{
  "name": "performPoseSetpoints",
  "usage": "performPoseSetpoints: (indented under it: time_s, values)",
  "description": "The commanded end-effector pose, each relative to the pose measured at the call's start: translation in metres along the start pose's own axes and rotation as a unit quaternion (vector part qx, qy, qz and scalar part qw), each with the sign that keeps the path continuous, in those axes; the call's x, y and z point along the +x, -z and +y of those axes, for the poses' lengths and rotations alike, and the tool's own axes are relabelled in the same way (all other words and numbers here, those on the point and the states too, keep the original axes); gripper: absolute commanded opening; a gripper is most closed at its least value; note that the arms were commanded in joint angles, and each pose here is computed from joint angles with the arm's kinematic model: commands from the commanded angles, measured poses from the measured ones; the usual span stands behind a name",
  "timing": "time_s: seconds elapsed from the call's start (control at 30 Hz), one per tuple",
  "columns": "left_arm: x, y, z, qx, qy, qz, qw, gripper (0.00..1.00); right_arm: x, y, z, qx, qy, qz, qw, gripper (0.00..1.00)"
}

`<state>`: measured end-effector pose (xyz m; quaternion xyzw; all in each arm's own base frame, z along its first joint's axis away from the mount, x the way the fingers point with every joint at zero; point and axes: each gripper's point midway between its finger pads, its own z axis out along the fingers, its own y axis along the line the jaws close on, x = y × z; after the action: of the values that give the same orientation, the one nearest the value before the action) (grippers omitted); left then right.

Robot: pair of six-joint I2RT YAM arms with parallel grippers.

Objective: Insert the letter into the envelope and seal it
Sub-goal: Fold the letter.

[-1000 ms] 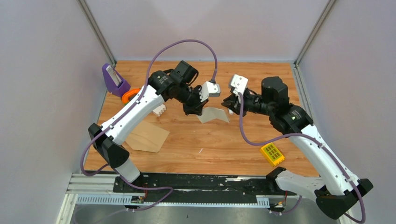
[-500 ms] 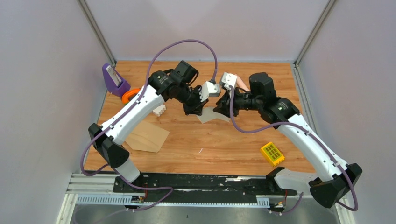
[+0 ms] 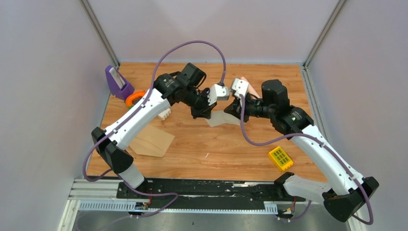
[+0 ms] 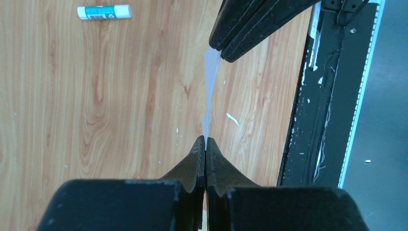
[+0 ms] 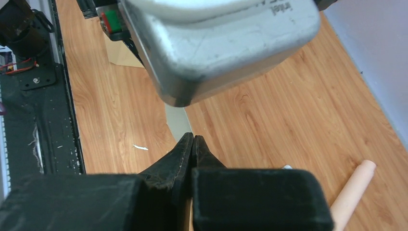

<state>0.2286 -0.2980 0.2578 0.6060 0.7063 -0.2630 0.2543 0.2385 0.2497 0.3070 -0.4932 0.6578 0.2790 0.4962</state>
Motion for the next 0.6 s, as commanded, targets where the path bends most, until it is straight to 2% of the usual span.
performPoseSetpoints:
  time_s: [0.0,0.47,0.57]
  values:
    - [-0.004,0.018,-0.004,-0.014,-0.009,-0.010,1.000,0.00,-0.002,0.015,-0.015,0.055,0.040,-0.006,0.998,0.00]
    - [-0.002,0.025,-0.006,-0.019,-0.014,-0.010,1.000,0.00,-0.004,0.034,-0.022,0.083,0.053,0.001,0.995,0.09]
    - [-0.001,0.025,-0.006,-0.020,-0.014,-0.009,1.000,0.00,-0.005,0.036,-0.024,0.088,0.056,0.004,0.995,0.07]
